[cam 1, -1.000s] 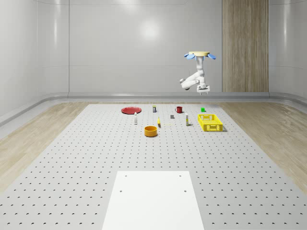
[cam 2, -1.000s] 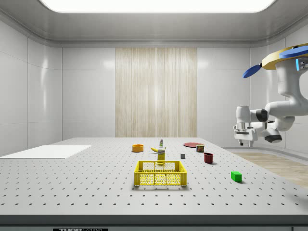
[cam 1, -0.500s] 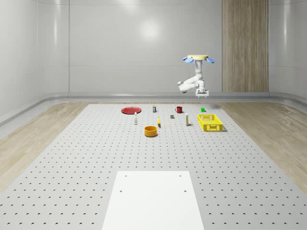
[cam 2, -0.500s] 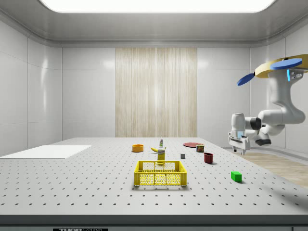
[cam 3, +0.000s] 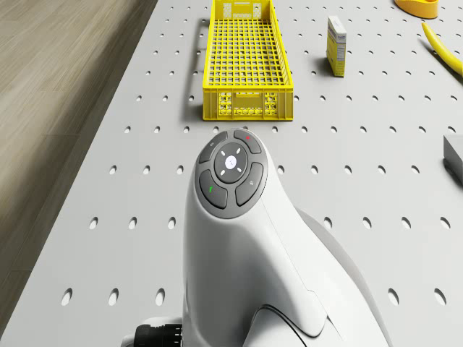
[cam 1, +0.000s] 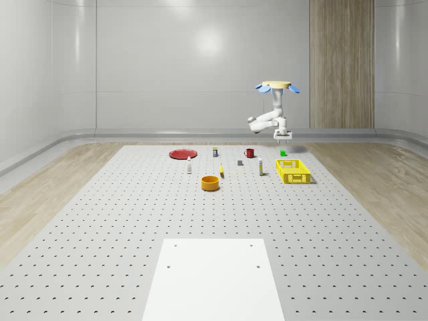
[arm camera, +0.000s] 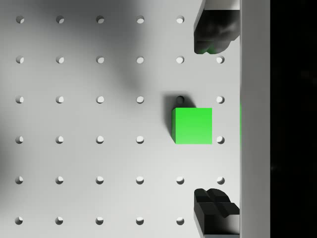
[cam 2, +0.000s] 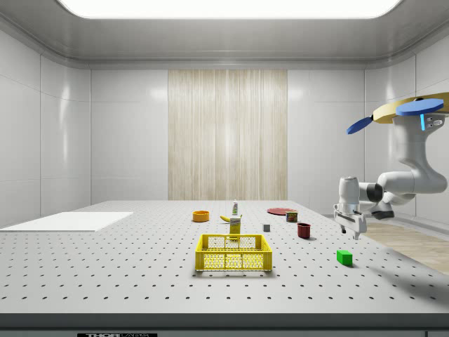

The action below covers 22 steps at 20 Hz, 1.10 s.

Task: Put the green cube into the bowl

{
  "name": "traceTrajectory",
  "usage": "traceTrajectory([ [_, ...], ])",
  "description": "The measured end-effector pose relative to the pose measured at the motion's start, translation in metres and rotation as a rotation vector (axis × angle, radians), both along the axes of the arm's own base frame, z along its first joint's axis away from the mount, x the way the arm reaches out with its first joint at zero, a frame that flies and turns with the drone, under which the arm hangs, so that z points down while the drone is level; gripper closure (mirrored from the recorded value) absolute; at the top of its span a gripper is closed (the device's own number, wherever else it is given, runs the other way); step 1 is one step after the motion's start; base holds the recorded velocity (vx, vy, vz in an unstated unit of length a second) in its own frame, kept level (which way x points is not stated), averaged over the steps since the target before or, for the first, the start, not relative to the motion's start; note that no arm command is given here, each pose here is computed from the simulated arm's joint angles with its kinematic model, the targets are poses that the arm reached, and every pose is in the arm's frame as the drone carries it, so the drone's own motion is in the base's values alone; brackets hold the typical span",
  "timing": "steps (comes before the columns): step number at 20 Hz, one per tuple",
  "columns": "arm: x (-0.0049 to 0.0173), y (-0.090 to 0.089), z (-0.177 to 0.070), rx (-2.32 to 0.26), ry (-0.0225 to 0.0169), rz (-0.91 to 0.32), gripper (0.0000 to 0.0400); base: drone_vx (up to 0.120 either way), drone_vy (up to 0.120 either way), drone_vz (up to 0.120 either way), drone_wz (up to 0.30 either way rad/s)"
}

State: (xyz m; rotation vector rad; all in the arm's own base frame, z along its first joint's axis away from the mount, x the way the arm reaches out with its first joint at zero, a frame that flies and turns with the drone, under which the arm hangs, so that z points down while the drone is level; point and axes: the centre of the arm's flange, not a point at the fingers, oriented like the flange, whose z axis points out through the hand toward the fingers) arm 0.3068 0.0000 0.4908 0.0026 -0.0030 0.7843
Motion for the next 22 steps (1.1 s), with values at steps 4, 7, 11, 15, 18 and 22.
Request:
traceTrajectory([
  [4, 0.0000, 0.000, 0.000, -0.001, 0.0001, 0.000, 0.0000, 0.010, -0.030, -0.120, 0.000],
  [7, 0.0000, 0.000, 0.000, -0.001, 0.0001, 0.000, 0.0000, 0.120, 0.000, -0.120, 0.000],
  [11, 0.0000, 0.000, 0.002, -0.002, 0.0001, 0.000, 0.0000, 0.040, 0.000, -0.050, 0.000],
  [15, 0.0000, 0.000, 0.015, -0.002, 0.0001, 0.000, 0.0000, 0.000, 0.000, 0.000, 0.000],
  [18, 0.0000, 0.000, 0.028, -0.002, 0.0000, 0.000, 0.0000, 0.000, 0.000, 0.000, 0.000],
  [22, 0.0000, 0.000, 0.043, -0.002, -0.0001, 0.001, 0.0000, 0.000, 0.000, 0.000, 0.000],
])
